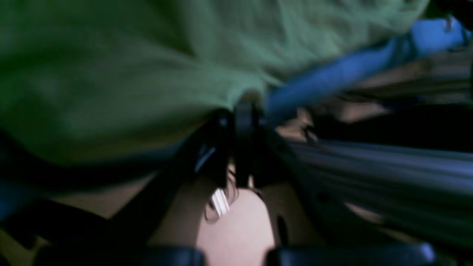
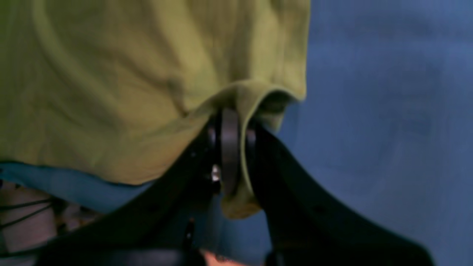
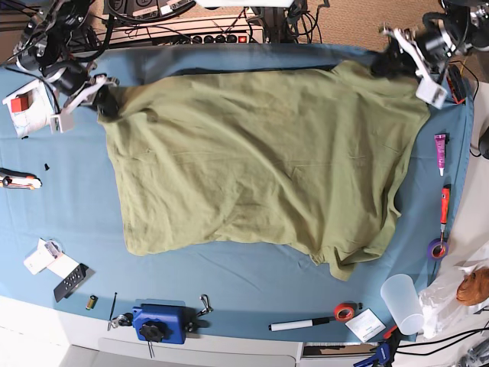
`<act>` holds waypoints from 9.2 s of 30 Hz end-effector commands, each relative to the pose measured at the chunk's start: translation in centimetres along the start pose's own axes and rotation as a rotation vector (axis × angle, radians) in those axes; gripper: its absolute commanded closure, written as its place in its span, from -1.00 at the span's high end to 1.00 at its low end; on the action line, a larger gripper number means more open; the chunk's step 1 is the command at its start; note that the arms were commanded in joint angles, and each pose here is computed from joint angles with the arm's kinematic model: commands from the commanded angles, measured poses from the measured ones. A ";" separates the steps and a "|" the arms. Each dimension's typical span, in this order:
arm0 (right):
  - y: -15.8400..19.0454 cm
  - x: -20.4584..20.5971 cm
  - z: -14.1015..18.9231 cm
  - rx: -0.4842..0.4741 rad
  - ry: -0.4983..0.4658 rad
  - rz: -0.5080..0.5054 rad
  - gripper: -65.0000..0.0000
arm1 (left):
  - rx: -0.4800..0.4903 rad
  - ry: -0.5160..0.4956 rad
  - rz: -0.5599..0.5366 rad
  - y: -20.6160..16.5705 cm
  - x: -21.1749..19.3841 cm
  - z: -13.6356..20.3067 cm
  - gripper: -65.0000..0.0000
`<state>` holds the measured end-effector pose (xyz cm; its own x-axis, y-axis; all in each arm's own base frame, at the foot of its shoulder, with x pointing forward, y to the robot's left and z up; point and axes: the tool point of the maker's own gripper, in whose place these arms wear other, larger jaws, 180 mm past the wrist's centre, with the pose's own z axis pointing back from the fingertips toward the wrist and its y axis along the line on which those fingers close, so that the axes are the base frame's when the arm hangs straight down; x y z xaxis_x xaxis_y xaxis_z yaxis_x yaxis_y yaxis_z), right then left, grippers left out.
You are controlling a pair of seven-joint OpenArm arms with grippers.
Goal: Layout the t-shirt on the table in an organized manner, then fold the t-shirt properly
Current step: 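Lift the shoulder edge with both grippers and fold it over the shirt, then release the folded edge with both grippers and raise them, then grasp the folded edge again with both grippers and pull it taut, then release the edge and move both grippers to the shirt's hem corners, then grasp the hem corners with both grippers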
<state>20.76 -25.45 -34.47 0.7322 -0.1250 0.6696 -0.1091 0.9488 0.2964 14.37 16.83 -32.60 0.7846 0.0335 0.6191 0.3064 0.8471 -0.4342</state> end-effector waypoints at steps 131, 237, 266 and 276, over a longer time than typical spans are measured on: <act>-1.4 5.7 -9.5 0.017 -0.099 -0.042 -0.65 | 0.166 -0.230 0.318 14.1 5.3 -4.4 -0.54; -1.6 7.7 -5.4 -0.076 -0.115 0.106 -0.49 | 0.008 -0.424 0.019 10.2 12.7 2.3 -0.36; -3.7 13.9 -4.7 -0.210 -0.198 0.140 -0.49 | 0.130 -0.118 -0.399 7.0 21.0 -14.3 -0.39; -4.0 13.6 -4.7 -0.228 -0.181 0.142 -0.49 | 0.062 -0.054 -0.396 8.9 22.6 -16.2 -0.38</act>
<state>33.47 -29.09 -31.56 0.6326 -0.0275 0.7740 -0.0310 0.9977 0.0608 42.34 16.25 -35.12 0.6250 -0.2833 0.7274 0.5384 0.8312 -0.1389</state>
